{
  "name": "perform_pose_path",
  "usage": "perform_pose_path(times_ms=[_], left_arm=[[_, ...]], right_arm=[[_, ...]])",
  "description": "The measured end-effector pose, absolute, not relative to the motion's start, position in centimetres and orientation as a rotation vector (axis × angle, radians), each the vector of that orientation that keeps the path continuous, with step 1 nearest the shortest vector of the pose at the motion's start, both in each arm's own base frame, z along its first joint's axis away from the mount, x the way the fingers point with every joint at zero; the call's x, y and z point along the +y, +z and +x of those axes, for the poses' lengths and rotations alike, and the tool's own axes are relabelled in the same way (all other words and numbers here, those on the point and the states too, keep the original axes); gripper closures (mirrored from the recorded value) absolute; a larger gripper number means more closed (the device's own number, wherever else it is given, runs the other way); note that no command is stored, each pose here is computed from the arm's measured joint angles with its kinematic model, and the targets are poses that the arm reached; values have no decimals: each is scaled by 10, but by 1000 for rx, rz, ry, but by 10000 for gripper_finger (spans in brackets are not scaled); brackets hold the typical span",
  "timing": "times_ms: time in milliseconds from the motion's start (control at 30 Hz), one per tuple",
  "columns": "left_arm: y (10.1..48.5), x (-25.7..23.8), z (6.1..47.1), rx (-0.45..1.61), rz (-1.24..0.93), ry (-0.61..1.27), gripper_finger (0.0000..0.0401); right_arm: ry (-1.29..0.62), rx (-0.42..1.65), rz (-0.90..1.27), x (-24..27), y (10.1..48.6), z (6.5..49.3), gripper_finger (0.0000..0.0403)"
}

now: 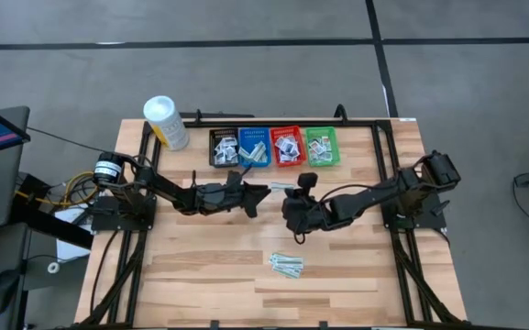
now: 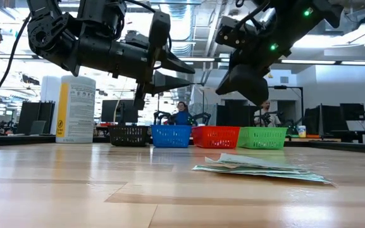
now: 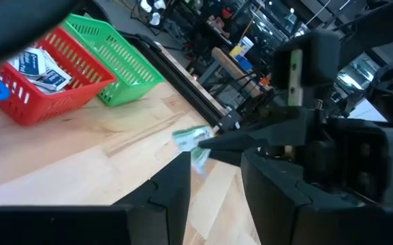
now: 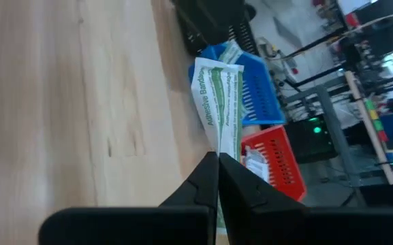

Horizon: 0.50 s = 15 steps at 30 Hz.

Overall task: Pick & Place First Aid Supplies
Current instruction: Put the green pad into the blue bin

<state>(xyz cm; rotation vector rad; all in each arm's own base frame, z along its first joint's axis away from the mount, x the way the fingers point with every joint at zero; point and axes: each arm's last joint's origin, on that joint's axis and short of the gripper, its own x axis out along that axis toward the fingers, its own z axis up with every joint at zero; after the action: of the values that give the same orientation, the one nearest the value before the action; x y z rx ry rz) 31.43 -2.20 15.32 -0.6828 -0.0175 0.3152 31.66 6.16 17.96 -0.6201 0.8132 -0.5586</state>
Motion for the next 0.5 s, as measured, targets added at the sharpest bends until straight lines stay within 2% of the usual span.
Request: perform_pose_path(times_ms=[500], left_arm=[[153, -22, 314, -20, -651, 334, 270]], right_arm=[[-581, 666, -575, 72, 191, 325, 402]])
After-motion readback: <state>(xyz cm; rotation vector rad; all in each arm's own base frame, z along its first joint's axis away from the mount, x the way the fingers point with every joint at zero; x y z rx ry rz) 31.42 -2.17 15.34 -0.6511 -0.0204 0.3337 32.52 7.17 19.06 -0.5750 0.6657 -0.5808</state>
